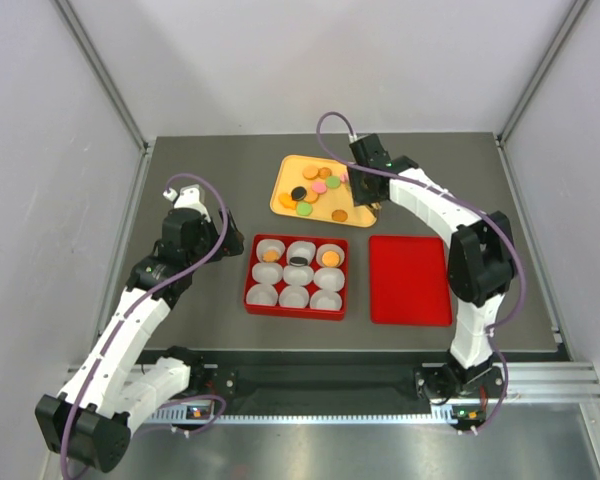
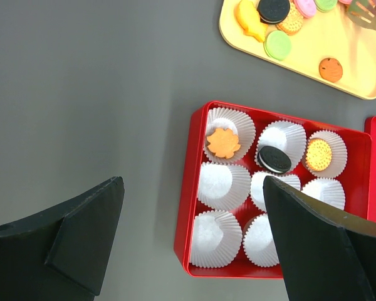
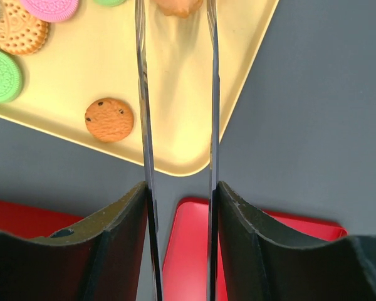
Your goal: Pack the cookies
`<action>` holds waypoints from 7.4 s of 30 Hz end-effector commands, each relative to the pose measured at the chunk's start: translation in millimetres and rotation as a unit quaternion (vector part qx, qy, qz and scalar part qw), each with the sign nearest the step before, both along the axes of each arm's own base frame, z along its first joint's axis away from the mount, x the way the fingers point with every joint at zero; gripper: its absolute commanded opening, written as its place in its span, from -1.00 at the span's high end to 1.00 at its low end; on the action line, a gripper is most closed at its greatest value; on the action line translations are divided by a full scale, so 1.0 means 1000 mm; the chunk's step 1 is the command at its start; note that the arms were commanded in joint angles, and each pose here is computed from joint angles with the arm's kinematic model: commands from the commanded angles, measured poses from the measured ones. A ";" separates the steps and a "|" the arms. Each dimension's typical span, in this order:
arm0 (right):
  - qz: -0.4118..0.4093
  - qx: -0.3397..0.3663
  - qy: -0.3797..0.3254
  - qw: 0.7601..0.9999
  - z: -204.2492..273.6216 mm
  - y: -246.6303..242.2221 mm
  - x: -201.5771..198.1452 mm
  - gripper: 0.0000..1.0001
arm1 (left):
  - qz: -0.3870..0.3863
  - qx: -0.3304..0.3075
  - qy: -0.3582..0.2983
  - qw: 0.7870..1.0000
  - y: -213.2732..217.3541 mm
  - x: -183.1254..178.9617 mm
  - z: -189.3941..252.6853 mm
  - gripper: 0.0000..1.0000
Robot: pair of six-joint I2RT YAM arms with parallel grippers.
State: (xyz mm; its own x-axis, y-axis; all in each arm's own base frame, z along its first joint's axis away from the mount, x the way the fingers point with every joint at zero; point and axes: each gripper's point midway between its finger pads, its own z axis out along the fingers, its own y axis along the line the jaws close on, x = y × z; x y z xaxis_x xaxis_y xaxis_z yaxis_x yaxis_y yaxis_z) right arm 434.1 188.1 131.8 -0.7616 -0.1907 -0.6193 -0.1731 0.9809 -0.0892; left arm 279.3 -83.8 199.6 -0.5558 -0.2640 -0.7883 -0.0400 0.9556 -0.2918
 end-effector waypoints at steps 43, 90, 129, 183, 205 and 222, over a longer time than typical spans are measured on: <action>0.013 0.082 -0.050 0.995 0.057 -0.017 -0.056 0.37 | -0.002 0.001 -0.020 1.000 0.001 0.005 0.007 -0.94; 0.286 0.109 0.006 0.952 0.028 0.186 -0.238 0.21 | 0.004 0.006 -0.019 1.000 0.004 0.005 0.006 -0.94; -0.008 0.055 -0.085 0.995 0.066 -0.006 0.010 0.12 | 0.000 0.003 -0.013 1.000 0.002 0.007 0.002 -0.94; -0.035 0.026 -0.070 0.997 0.028 -0.019 0.034 0.16 | -0.007 0.004 -0.004 1.000 -0.001 0.010 -0.002 -0.94; -0.045 0.039 -0.051 0.997 0.014 -0.034 0.039 0.15 | -0.008 0.001 -0.006 1.000 -0.001 0.009 -0.001 -0.94; -0.041 0.043 -0.027 0.998 -0.009 -0.034 0.041 0.15 | -0.006 0.003 -0.003 1.000 -0.001 0.010 -0.003 -0.94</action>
State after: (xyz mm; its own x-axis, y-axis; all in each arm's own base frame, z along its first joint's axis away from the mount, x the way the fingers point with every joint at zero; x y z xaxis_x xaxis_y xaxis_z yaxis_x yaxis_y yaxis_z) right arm 464.2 158.4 123.1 -0.7524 -0.0906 -0.6525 -0.1021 0.9946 -0.0204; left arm 282.1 -82.9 190.4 -0.5822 -0.2491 -0.7740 -0.0427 0.9600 -0.2768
